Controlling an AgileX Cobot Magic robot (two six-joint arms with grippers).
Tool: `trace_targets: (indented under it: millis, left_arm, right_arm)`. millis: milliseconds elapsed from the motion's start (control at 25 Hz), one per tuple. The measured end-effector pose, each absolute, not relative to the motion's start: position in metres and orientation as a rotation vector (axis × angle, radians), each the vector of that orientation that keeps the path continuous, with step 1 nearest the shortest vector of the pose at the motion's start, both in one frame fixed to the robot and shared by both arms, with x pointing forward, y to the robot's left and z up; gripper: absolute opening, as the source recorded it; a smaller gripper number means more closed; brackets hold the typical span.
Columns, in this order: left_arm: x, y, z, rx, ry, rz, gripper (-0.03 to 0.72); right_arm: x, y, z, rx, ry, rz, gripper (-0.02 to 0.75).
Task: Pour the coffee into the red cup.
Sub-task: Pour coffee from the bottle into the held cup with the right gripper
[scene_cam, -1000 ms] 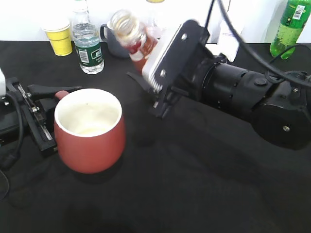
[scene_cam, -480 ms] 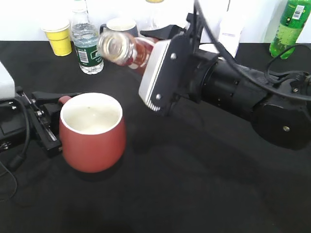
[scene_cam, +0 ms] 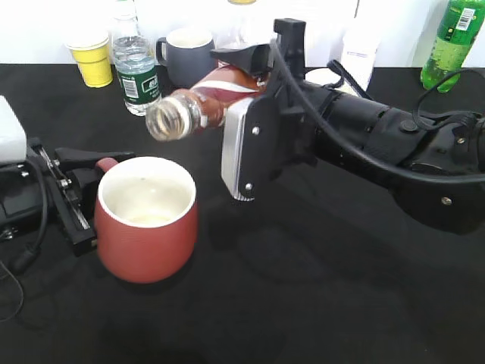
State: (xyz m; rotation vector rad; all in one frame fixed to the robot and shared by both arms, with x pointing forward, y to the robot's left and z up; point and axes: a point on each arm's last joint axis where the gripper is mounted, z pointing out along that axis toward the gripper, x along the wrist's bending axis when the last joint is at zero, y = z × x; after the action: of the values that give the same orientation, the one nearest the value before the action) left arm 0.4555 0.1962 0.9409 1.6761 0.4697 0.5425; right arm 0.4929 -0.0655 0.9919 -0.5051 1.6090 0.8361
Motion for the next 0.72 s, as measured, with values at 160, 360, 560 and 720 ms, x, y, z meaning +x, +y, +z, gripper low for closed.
trace_targets:
  millis: [160,360,560,720]
  left_arm:
    - [0.4555,0.1962,0.9409,1.676,0.470,0.542,0.099]
    - [0.4551,0.1956,0.9409,1.677,0.466,0.540,0.099]
    - [0.4521,0.1899,0.9408,1.682,0.441,0.519,0.104]
    - [0.4521,0.1899,0.9408,1.682,0.441,0.519,0.109]
  right_arm:
    - [0.4929,-0.0655,0.9922,-0.539,1.588,0.803,0.528]
    - [0.4928,-0.0654,0.9931,-0.581,1.556,0.763,0.528]
    - [0.4928,-0.0653,0.9936,-0.598,1.541,0.746,0.528]
    - [0.4928,-0.0654,0.9937,-0.597,1.540,0.746,0.528]
